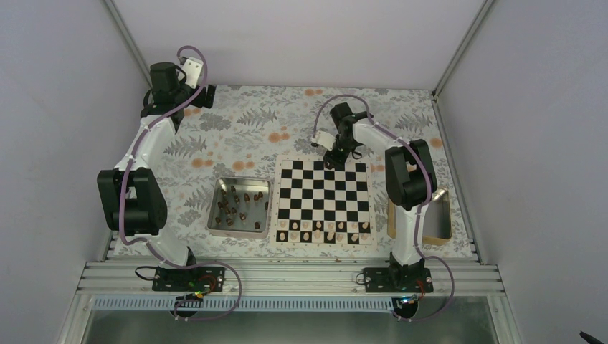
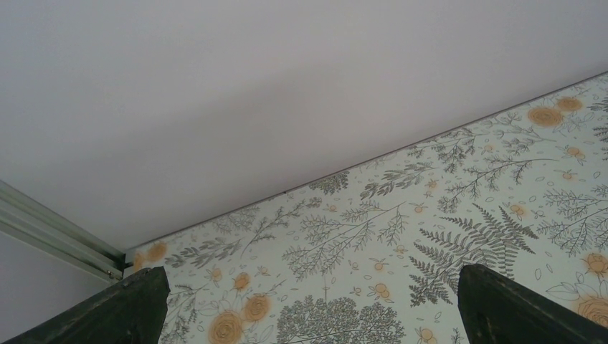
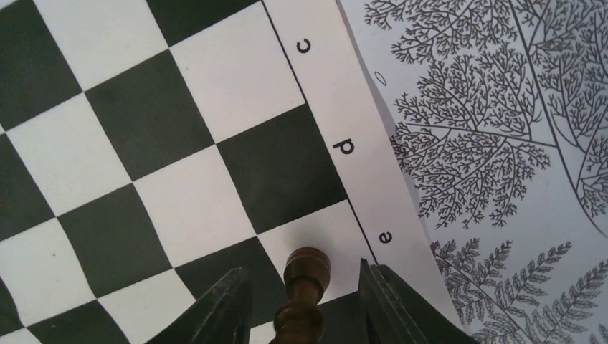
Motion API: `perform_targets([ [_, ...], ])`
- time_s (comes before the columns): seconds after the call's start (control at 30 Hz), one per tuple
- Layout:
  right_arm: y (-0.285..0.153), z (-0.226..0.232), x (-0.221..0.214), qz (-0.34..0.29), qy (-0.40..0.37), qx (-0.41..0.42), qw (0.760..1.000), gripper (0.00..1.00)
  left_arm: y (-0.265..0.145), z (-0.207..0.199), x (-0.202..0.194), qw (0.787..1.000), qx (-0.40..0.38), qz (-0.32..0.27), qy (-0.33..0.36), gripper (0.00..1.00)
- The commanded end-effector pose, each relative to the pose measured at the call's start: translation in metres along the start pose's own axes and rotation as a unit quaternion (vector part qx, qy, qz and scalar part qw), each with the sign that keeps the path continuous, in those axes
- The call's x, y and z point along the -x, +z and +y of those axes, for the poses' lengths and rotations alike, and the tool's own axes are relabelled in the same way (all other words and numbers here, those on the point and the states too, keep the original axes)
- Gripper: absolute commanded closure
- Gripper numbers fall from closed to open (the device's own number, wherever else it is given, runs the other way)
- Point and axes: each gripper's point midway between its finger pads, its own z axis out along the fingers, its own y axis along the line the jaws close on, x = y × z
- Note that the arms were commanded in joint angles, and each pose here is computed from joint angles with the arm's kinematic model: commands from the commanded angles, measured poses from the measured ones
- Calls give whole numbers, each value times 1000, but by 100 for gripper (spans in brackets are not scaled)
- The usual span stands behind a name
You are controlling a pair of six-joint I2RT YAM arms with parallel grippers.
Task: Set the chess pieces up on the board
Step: Place the chess piece on the chessboard.
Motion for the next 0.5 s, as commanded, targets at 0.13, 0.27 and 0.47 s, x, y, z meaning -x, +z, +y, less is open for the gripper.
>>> perform_targets([
  [0.13,-42,-3,21,-34,-12,-31,999,53,1,2,6,1000,-3,-8,7,0],
  [0.27,-73,0,47,-50,-38,-51,997,51,-1,2,8,1000,-2,-10,8,0],
  [0.47,-92,63,120,-71,-148,-46,985,49,-3,3,11,1000,-1,-14,8,0],
])
